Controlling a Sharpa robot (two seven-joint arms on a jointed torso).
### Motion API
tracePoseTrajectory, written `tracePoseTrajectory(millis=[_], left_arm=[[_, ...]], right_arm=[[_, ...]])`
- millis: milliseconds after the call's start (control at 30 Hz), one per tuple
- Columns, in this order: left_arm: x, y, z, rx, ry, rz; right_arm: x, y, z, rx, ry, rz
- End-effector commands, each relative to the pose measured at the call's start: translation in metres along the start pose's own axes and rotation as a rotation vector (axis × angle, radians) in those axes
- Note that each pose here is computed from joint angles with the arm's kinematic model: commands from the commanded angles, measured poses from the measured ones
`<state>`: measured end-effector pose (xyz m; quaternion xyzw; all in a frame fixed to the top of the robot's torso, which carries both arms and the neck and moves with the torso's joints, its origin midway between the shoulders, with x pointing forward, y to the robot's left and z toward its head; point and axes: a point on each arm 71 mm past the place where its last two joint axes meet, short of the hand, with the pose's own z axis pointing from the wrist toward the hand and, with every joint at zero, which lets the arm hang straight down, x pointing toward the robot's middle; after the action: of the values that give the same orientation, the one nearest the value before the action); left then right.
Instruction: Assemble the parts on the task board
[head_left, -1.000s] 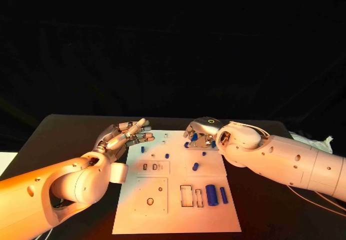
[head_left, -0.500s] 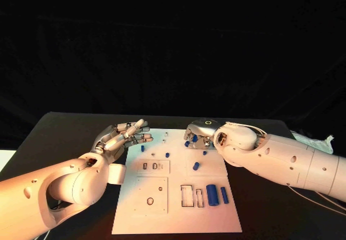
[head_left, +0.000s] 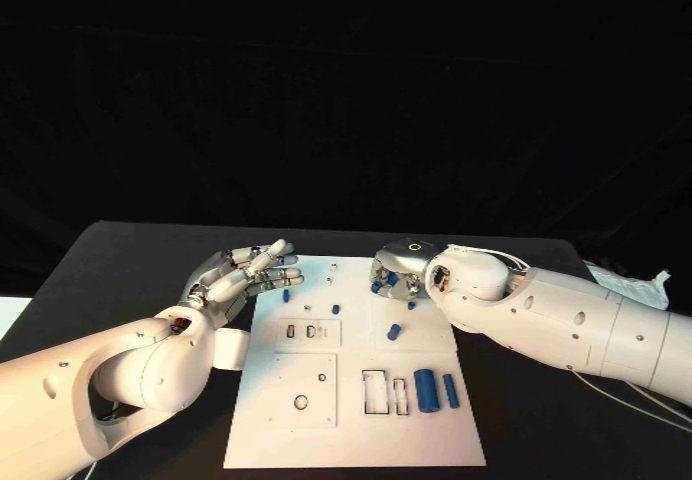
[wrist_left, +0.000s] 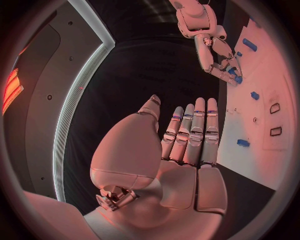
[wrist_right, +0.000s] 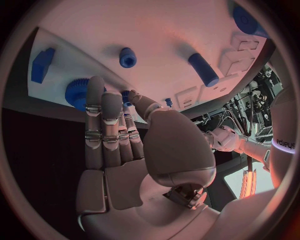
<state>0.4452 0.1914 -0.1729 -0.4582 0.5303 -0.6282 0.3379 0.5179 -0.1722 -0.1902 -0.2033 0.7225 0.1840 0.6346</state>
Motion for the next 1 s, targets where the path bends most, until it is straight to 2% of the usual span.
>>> tracePoseTrajectory(millis=[33, 167, 400, 767, 1000], left_arm=[[0.0021, -0.0017, 0.0002, 0.003, 0.02, -0.007], [0.0019, -0.0016, 0.0003, 0.001, 0.019, -0.007], [0.0005, -0.0007, 0.0015, -0.004, 0.014, -0.004], [-0.0015, -0.0005, 0.0017, -0.007, 0.007, -0.001], [-0.0014, -0.0009, 0.0008, -0.007, 0.009, -0.001]], right_arm=[[0.002, 0.0, 0.001, 0.005, 0.022, -0.019], [0.001, 0.001, 0.002, 0.004, 0.017, -0.015], [-0.003, 0.002, 0.001, 0.003, -0.037, 0.013], [-0.016, 0.008, 0.0, 0.027, -0.2, 0.067], [-0.021, 0.014, 0.008, 0.042, -0.244, 0.083]])
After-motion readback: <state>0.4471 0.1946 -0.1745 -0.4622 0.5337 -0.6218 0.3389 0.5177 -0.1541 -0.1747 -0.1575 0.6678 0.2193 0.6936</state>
